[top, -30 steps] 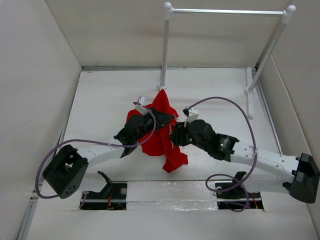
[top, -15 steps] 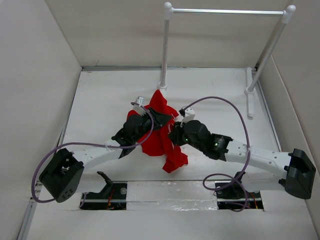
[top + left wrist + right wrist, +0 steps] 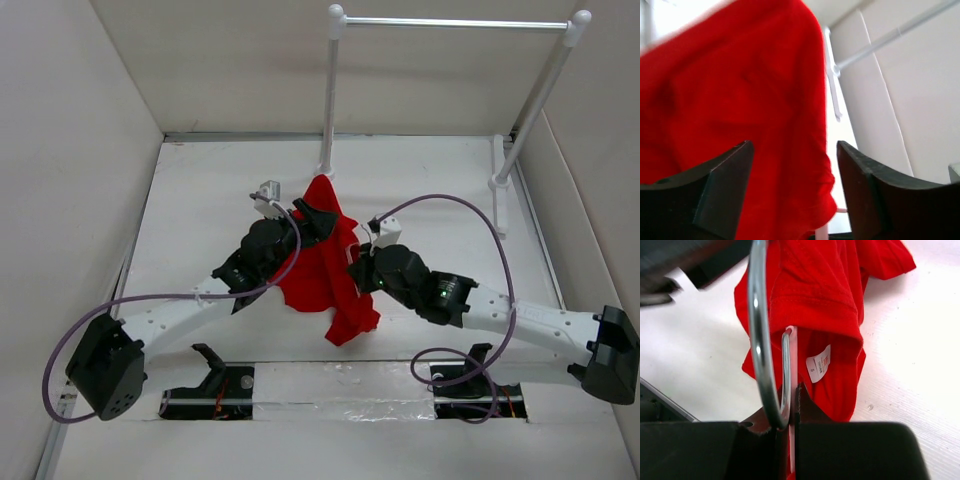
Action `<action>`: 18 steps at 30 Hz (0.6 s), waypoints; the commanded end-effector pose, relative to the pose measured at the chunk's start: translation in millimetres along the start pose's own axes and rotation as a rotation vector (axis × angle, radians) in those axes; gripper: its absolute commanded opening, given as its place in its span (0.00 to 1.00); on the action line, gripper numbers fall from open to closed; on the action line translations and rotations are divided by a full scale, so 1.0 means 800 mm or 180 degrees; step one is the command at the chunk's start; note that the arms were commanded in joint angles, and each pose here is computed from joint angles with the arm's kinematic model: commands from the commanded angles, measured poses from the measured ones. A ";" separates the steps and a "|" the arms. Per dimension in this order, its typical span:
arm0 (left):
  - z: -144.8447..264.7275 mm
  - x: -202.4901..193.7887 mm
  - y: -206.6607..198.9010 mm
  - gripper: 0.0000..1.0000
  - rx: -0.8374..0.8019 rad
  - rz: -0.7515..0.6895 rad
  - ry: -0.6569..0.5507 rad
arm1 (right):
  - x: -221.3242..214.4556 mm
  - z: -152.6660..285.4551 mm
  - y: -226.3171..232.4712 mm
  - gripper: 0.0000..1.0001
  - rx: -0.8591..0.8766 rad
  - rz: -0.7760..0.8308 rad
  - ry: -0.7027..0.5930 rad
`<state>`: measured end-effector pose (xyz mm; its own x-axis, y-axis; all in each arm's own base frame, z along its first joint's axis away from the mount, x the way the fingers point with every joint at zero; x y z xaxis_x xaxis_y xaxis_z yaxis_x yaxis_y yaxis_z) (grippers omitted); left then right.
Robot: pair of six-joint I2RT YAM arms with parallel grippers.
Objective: Place the t-shirt on the hanger
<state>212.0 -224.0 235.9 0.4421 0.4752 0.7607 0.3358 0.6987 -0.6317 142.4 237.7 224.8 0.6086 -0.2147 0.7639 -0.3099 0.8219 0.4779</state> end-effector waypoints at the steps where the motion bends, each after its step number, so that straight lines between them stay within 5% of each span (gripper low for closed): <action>1: 0.016 0.047 -0.005 0.67 0.0252 -0.0322 -0.0476 | 0.021 0.016 0.009 0.00 0.0077 -0.0075 -0.0259; 4: 0.025 0.061 0.003 0.71 0.0494 -0.0516 -0.0571 | 0.022 0.021 0.009 0.00 0.0128 -0.0071 -0.0236; 12: 0.021 0.057 0.032 0.36 0.0564 -0.0954 -0.0517 | 0.035 0.043 0.014 0.00 0.0320 -0.0091 -0.0258; 18: 0.003 0.060 0.020 0.43 0.0243 -0.1286 -0.0430 | 0.038 0.052 0.014 0.00 0.0381 -0.0114 -0.0258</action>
<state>230.8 -182.2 243.2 0.2516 0.2537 0.9340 0.2974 0.8981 -0.3240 129.3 215.8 249.2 0.5909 -0.2493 0.7673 -0.3297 0.7934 0.5116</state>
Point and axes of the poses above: each gripper's point midway between its finger pads, its own z axis back along the fingers, its own y axis along the line the jaws close on, x = y × z, the point moved 10 cm from there along z, back along the fingers, and after that the axes turned 10 degrees about -z, right-handed, at the moved point
